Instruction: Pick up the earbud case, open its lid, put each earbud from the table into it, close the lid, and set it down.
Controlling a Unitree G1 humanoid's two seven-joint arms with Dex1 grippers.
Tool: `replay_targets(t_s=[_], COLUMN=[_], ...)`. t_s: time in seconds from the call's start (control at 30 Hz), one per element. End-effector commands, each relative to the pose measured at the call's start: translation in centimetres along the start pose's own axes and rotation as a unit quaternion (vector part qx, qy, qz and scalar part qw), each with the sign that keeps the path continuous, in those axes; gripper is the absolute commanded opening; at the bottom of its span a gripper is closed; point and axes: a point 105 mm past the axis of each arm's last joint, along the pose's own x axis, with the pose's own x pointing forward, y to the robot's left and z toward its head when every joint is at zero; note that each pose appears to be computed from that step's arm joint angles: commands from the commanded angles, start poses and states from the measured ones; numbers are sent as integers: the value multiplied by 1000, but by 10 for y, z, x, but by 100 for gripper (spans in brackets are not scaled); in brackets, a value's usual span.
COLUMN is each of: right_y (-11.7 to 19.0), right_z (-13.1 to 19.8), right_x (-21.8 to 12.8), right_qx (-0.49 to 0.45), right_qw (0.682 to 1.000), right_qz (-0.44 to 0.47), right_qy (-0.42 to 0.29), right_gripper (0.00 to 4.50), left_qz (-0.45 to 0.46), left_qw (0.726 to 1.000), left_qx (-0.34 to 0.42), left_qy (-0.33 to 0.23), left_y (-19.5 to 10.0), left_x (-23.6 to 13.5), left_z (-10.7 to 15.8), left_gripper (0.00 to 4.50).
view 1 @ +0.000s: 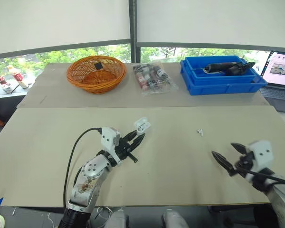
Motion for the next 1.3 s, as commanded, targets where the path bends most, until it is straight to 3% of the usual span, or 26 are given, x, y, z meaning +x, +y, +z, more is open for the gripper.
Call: replay_targets(t_s=[0.03,0.33,0.53,0.63,0.87,0.9,0.93,1.0,1.17,1.23,1.3], right_y=[-2,-31,-22,-15,2,6,9,16,23,30,38], right_z=[5,-3,-20,-28,-34,-30,-28,-17,-1,3,4], right_x=[25,72,84,83,76,73,72,65,40,23,-4], right_qx=[-5,13,39,54,74,70,66,43,-60,-111,-186], right_qw=[1000,995,995,993,991,992,992,992,974,950,900], right_qz=[-27,-94,-65,-55,-23,-6,5,58,185,264,367], right_qy=[1,39,68,85,107,106,104,105,119,124,146], right_gripper=[450,450,450,371,126,126,59,33,33,33,33], left_qz=[-9,-5,-5,-4,-3,-3,-3,-3,-5,-6,-7], left_qw=[999,1000,1000,1000,1000,1000,1000,1000,1000,1000,1000], left_qx=[16,16,14,14,16,16,16,16,15,15,13], left_qy=[-28,-25,-25,-25,-23,-23,-23,-22,-20,-19,-17], left_y=[-5,-6,-7,-7,-7,-7,-7,-7,-9,-11,-13], left_x=[2,-1,-1,-2,-3,-3,-4,-4,-6,-8,-9], left_z=[15,14,14,14,12,12,12,11,10,9,8], left_gripper=[51,51,51,51,51,51,51,51,51,51,51])
